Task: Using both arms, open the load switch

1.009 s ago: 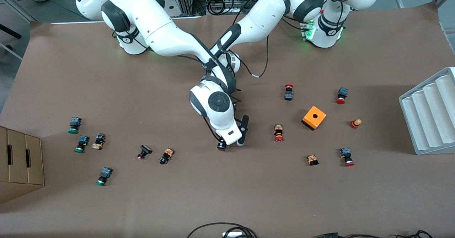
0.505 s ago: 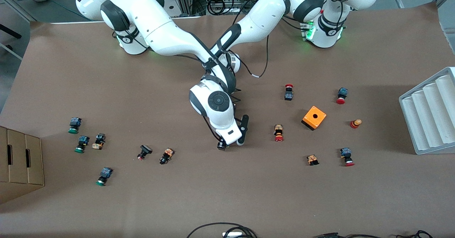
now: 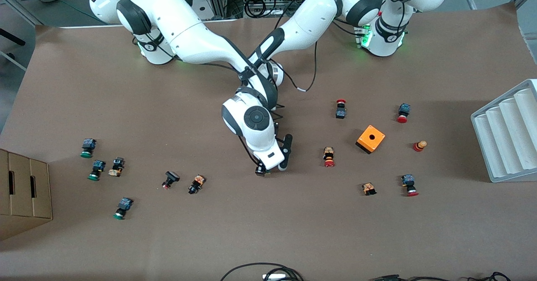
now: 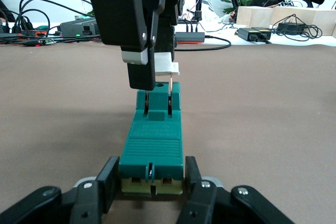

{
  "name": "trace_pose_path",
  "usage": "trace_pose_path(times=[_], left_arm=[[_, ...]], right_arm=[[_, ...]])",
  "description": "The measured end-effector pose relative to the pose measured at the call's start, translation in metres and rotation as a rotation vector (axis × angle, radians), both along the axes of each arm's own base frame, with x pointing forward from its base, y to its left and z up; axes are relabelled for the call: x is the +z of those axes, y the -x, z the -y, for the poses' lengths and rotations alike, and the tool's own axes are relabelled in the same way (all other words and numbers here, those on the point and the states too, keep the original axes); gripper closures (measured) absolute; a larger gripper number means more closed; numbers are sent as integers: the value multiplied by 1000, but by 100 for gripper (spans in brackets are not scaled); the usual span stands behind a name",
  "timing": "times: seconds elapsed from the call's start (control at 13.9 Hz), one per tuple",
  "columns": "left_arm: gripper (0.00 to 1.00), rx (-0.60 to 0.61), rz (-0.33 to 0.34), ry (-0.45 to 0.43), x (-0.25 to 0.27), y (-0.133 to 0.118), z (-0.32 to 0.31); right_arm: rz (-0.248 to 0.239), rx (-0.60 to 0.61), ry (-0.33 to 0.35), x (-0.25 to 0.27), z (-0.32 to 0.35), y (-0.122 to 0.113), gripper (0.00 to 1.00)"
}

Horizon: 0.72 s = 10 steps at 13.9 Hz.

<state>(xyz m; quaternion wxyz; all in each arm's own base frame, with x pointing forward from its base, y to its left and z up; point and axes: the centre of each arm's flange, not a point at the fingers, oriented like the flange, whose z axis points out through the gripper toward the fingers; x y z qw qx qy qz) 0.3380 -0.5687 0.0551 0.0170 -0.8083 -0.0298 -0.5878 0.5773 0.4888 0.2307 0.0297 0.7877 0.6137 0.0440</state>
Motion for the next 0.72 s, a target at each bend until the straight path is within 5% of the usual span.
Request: trace_pose_path(times=[0.72], left_arm=[[42,0,0,0,0,0,0]], right_arm=[[-6,4,-1,4,1,4,34]])
